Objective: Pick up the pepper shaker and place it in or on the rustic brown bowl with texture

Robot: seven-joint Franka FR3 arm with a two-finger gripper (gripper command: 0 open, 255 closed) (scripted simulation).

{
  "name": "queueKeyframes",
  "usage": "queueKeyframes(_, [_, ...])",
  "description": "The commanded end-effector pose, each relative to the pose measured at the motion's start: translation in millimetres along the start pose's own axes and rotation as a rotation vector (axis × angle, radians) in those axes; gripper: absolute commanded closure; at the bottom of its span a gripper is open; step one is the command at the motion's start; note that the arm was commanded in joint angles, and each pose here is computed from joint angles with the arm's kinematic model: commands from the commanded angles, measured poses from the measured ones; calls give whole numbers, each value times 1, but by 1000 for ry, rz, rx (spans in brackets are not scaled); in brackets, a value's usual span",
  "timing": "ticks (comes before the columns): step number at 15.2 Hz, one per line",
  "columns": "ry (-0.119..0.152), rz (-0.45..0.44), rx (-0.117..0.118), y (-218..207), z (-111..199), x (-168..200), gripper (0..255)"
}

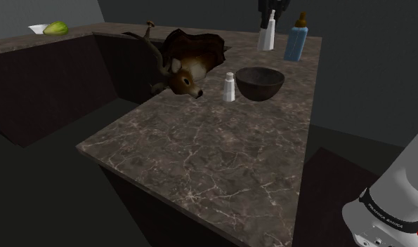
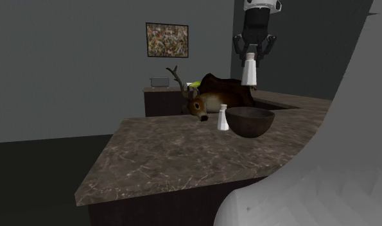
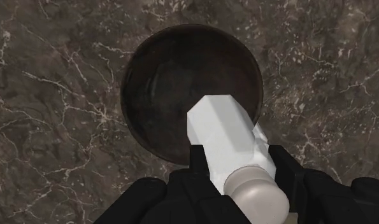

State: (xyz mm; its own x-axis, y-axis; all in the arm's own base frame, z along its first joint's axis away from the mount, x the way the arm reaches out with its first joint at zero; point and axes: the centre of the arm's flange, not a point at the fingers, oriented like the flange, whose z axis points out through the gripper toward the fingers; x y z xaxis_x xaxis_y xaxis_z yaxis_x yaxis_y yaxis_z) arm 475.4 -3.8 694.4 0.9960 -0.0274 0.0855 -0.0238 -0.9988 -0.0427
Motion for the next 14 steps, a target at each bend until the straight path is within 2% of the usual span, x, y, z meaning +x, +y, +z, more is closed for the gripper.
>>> queueKeyframes(1, [0, -1, -1, 12, 9, 10, 255])
queueKeyframes(14, [0, -1, -1, 14, 78, 4, 255])
